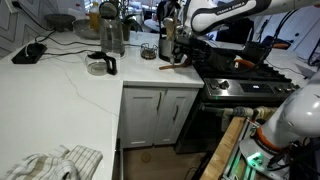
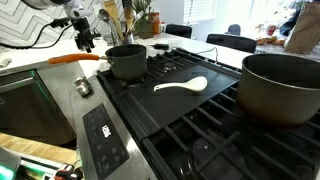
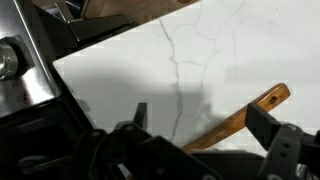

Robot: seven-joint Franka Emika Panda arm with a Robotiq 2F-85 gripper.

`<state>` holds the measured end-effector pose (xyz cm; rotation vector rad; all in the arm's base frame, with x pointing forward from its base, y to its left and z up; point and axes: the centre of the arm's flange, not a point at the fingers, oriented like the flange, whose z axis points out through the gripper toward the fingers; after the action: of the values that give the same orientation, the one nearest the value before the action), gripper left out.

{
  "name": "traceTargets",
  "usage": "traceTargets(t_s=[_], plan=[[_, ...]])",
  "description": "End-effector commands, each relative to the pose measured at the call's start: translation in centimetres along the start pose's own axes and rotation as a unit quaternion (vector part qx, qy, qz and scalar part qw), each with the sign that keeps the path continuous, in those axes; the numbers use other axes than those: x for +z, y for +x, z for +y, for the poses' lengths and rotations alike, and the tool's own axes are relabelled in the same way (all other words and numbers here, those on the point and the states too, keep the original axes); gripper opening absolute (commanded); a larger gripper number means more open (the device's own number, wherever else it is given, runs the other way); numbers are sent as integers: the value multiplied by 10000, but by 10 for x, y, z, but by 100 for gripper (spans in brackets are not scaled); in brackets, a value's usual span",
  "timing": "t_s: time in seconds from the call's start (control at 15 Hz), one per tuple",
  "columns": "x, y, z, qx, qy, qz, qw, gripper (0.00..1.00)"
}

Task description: Put the wooden ladle in the pot on the left

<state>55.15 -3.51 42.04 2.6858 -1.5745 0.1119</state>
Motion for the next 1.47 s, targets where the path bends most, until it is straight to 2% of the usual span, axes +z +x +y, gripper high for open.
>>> traceTargets(t_s=[0.0,0.4,0.67,1.4], plan=[[12,4,-11,402,112,-46,9991,100],[33,4,-26,1375,278,198,9899,100],[41,9,-32,1832,323,163,9824,100],[56,43,-43,2155,371,43,9758,100]])
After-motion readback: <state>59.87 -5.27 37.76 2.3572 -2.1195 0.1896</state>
